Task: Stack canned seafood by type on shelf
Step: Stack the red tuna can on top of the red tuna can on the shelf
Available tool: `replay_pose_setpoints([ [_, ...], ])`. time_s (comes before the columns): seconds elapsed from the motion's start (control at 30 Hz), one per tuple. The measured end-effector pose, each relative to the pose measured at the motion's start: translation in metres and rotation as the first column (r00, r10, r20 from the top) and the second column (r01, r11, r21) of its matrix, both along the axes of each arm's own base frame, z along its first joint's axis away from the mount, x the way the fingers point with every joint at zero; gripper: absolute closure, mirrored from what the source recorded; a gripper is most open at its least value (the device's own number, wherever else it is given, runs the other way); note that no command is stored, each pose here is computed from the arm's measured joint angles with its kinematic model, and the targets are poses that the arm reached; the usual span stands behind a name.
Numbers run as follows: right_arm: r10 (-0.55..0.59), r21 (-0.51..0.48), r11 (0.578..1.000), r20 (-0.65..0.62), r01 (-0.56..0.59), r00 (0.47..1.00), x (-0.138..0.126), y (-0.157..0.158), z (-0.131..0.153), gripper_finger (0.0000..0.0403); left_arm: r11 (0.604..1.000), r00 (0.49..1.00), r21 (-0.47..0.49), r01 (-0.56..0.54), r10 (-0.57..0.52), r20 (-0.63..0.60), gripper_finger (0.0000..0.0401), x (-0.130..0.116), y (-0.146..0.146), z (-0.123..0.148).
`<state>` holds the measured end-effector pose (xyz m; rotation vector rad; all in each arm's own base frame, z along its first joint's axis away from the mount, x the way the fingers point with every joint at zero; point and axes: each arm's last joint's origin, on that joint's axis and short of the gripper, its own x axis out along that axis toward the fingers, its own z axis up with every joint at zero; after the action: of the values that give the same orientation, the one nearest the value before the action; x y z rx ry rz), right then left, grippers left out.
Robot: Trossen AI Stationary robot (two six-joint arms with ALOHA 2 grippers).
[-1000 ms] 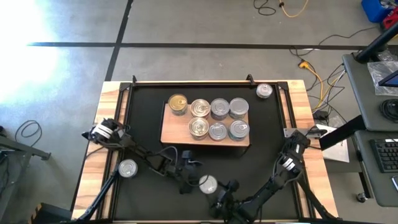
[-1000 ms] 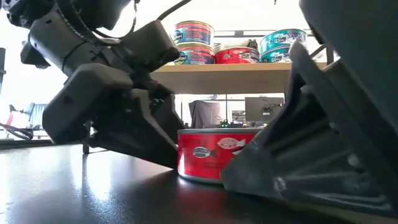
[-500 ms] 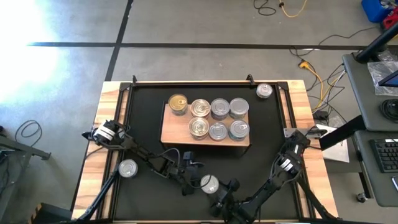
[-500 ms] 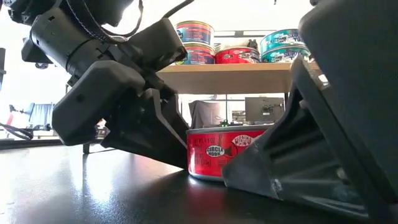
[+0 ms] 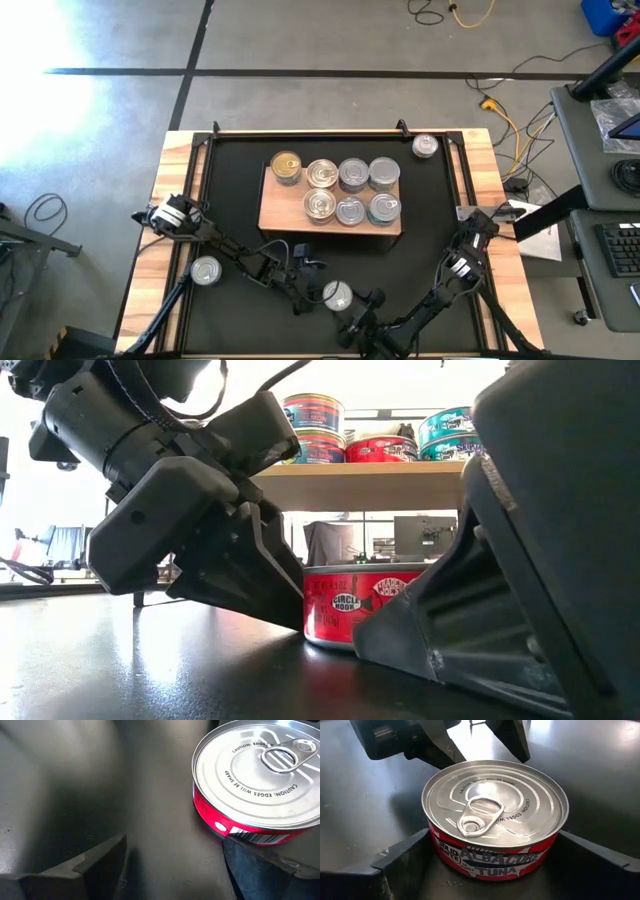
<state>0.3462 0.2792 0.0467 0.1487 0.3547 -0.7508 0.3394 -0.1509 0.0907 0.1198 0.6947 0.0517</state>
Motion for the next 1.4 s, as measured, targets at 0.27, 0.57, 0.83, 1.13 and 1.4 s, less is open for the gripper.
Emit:
replay_pose_setpoints([
  [0.27,-0.027,0.007,1.000,0.023,0.027,0.999,0.001,-0.004,-0.003,0.0004,0.998,0.998,0.004,0.058,-0.058,0.000,0.0083,0.000,-0.003,0.001],
  [0.57,-0.008,-0.012,1.000,-0.018,0.008,1.000,-0.002,-0.002,0.002,0.0003,0.998,0.998,-0.004,0.065,-0.065,-0.003,0.0083,-0.001,-0.003,0.000],
  [0.83,-0.024,0.026,0.999,0.001,0.024,1.000,0.000,-0.002,0.004,0.0003,0.998,0.998,-0.015,0.068,-0.068,0.008,0.0083,-0.002,-0.010,0.002],
  [1.13,-0.047,0.010,0.999,0.033,0.047,0.998,0.005,-0.008,0.004,0.0002,0.999,0.999,-0.029,0.044,-0.043,0.019,0.0083,-0.001,-0.012,0.003],
  [1.4,-0.058,-0.005,0.998,0.043,0.059,0.997,0.008,-0.012,0.003,0.0002,0.998,0.998,-0.033,0.046,-0.045,0.040,0.0083,0.000,-0.014,0.005],
])
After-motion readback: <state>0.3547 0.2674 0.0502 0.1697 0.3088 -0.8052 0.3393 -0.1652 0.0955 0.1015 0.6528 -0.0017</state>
